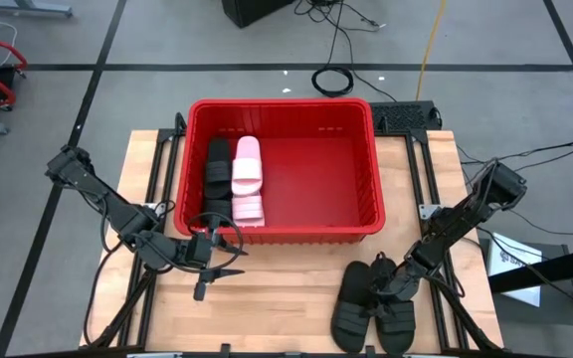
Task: Pick and place slides into bin
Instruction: Put the black slipper into the red bin
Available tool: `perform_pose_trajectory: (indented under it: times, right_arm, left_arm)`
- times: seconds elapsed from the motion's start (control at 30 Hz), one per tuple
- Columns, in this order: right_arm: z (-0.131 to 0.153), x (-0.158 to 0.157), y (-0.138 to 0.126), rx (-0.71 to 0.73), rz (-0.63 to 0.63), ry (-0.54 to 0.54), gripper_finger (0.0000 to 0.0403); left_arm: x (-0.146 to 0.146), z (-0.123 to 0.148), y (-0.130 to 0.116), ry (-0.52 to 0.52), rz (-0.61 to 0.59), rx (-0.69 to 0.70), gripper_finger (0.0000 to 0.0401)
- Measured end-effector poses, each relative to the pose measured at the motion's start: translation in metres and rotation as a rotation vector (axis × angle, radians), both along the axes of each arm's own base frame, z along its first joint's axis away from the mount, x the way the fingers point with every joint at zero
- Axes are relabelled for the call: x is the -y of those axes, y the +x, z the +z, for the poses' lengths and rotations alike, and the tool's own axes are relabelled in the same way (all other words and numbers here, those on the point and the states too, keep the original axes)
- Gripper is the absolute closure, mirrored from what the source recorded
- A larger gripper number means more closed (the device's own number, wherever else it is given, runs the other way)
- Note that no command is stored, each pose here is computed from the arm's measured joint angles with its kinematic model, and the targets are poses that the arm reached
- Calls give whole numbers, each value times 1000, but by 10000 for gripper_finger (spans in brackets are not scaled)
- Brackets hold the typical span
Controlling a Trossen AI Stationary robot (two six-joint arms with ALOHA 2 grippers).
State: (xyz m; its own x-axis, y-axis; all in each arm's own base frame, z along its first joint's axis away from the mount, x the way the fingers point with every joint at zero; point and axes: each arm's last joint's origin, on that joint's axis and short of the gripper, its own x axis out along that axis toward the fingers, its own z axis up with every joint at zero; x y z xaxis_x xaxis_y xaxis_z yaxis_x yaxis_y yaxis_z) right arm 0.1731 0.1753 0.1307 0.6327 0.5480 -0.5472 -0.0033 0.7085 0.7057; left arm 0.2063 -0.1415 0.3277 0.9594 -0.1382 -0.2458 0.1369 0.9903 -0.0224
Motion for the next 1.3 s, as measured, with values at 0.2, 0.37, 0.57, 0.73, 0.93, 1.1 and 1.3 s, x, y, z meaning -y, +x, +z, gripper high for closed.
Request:
perform_pose_trajectory:
  times: [0.2,0.37,0.57,0.73,0.93,1.1,1.3]
  right_arm:
    - [1,0,0,4,-1,8,289]
    - [1,-1,1,6,-4,16,352]
    - [2,-1,1,14,3,12,392]
    - [4,-2,2,56,24,5,390]
    - [19,-6,8,236,60,56,394]
    - [25,-3,14,323,62,63,397]
    - [35,6,26,440,103,96,396]
  left_arm:
    - [0,0,0,0,0,0,222]
    - [0,0,0,0,0,0,222]
    - [0,0,0,0,0,0,222]
    - [0,0,0,0,0,0,222]
    - [0,0,0,0,0,0,222]
    - [0,0,0,5,0,1,222]
    - [0,0,0,23,-4,6,222]
